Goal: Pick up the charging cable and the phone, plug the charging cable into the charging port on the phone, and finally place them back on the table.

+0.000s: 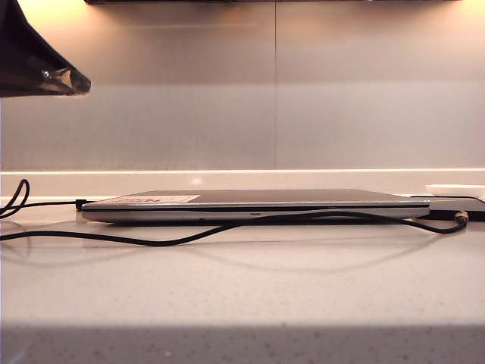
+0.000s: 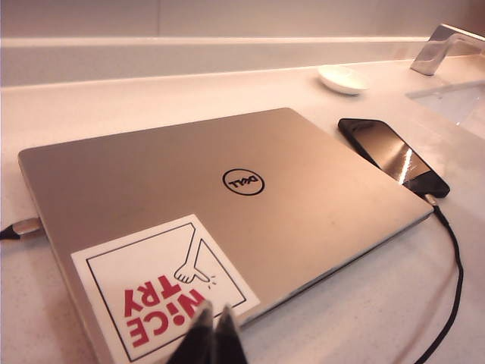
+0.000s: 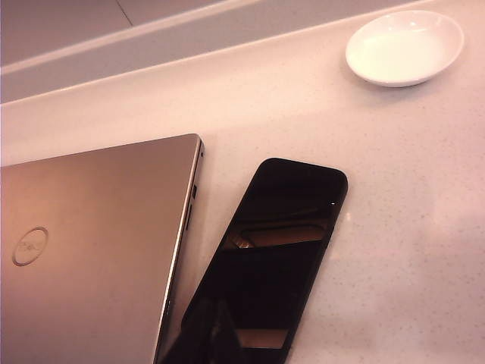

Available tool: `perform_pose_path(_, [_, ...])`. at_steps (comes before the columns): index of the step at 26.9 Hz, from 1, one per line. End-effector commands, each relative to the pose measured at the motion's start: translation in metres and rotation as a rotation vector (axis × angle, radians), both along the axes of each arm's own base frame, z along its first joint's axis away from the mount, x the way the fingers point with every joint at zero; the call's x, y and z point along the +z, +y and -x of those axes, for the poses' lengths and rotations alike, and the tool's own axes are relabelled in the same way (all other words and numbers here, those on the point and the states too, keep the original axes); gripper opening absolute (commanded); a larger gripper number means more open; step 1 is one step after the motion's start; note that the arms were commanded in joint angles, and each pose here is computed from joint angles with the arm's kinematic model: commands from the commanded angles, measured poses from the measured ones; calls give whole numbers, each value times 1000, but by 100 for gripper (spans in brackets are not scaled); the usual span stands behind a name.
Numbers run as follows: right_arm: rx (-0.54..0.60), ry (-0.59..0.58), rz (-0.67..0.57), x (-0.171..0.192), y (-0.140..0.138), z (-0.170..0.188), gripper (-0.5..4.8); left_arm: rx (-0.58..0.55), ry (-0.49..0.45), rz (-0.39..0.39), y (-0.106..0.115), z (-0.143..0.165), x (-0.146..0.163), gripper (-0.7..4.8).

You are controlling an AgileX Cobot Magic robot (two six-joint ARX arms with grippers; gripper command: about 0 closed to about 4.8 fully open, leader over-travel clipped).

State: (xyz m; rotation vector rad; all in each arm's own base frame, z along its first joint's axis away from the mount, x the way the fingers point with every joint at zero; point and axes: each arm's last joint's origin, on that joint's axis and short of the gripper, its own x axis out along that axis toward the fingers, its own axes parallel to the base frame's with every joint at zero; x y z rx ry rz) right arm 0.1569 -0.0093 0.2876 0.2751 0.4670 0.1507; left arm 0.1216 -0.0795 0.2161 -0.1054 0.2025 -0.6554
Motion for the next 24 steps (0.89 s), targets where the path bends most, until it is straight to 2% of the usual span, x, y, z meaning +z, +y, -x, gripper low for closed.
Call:
perform_pose_path(1, [2,-26,5,4,0,0,-6,-5,-21,4,0,0,0,-6])
perform_pose_path(7, [2,-26,4,4,0,0,-6,-4,-63,30,1,2,5,-6])
perform_pose_path(9, [2,-26,5,4,0,0,-6,-5,-96,47,3,5,9,-6])
perform_pose_path(12, [2,-26,4,4,0,0,-6,20,-178,25,11,10,15,-6])
perform_pose_path(17, [2,-26,4,4,0,0,-6,204,-233,34,37,13,13,-6])
perform_pose_path(24, [2,-26,5,4,0,0,-6,477,-306,25,69,22,-11,-6])
